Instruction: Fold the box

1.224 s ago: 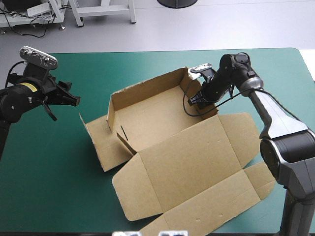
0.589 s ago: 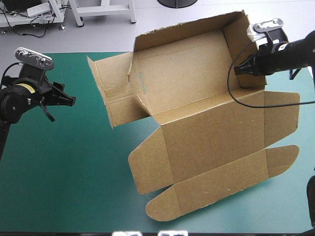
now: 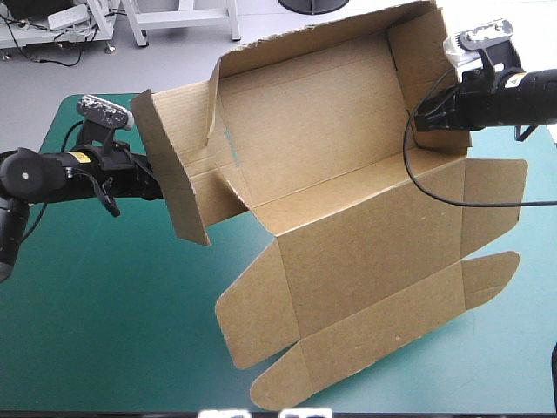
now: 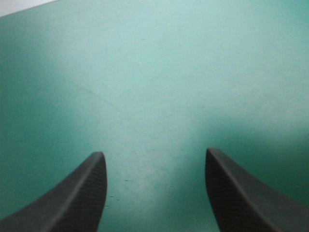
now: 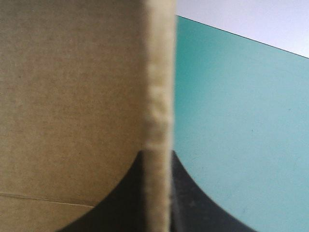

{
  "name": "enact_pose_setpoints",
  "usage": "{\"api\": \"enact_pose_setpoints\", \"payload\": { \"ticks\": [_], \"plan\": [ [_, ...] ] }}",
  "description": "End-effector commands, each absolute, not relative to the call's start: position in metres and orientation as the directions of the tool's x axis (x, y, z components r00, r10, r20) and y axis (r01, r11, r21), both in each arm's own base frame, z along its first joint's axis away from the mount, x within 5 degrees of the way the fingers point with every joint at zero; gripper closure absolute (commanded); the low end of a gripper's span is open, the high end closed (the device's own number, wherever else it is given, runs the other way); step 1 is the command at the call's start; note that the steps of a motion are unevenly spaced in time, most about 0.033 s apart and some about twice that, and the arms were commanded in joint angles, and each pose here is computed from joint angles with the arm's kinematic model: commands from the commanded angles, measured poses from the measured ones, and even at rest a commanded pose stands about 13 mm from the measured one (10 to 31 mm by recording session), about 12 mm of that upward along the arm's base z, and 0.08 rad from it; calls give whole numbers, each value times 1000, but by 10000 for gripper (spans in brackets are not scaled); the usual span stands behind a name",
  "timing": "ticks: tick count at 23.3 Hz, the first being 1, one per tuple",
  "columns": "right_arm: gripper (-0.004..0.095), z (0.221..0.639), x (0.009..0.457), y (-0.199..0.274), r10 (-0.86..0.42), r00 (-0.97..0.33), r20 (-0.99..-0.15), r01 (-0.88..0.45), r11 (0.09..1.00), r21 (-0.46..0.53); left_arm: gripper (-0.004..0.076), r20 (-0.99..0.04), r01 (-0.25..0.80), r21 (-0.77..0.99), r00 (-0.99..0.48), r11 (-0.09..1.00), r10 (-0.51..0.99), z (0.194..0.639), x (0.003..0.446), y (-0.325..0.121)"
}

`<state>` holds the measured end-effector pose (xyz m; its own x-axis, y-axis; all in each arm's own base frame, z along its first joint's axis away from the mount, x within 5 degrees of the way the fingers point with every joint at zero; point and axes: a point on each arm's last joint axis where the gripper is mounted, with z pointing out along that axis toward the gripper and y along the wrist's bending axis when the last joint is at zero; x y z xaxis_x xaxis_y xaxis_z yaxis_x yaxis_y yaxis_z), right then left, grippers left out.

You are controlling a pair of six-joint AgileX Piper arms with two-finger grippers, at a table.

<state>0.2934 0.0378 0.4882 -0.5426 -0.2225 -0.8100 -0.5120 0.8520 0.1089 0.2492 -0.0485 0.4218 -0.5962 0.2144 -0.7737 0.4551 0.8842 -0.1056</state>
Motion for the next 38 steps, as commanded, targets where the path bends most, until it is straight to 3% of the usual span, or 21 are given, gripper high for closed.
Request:
{"api": "enact_pose_setpoints", "payload": {
  "ticks": [1,4,13,22,38],
  "plan": [
    [933,507,278,41,-198,-487,-851,-543,832,117,290,-823,525,-204,-548,826,146,435,250,-60],
    [933,503,283,37,-223,-502,-835,-516,852,83,290,-845,676,-331,-523,659,111,441,245,-78],
    [933,488,305,35,-211,-536,-817,-498,861,105,290,-854,806,-461,-516,371,60,454,230,-95],
    [933,482,313,51,-236,-532,-813,-522,847,96,288,-863,820,-487,-505,300,-21,464,228,-98],
    [933,482,317,62,-219,-515,-829,-505,858,87,253,-868,804,-488,-489,340,-90,468,234,-96]
  ]
}}
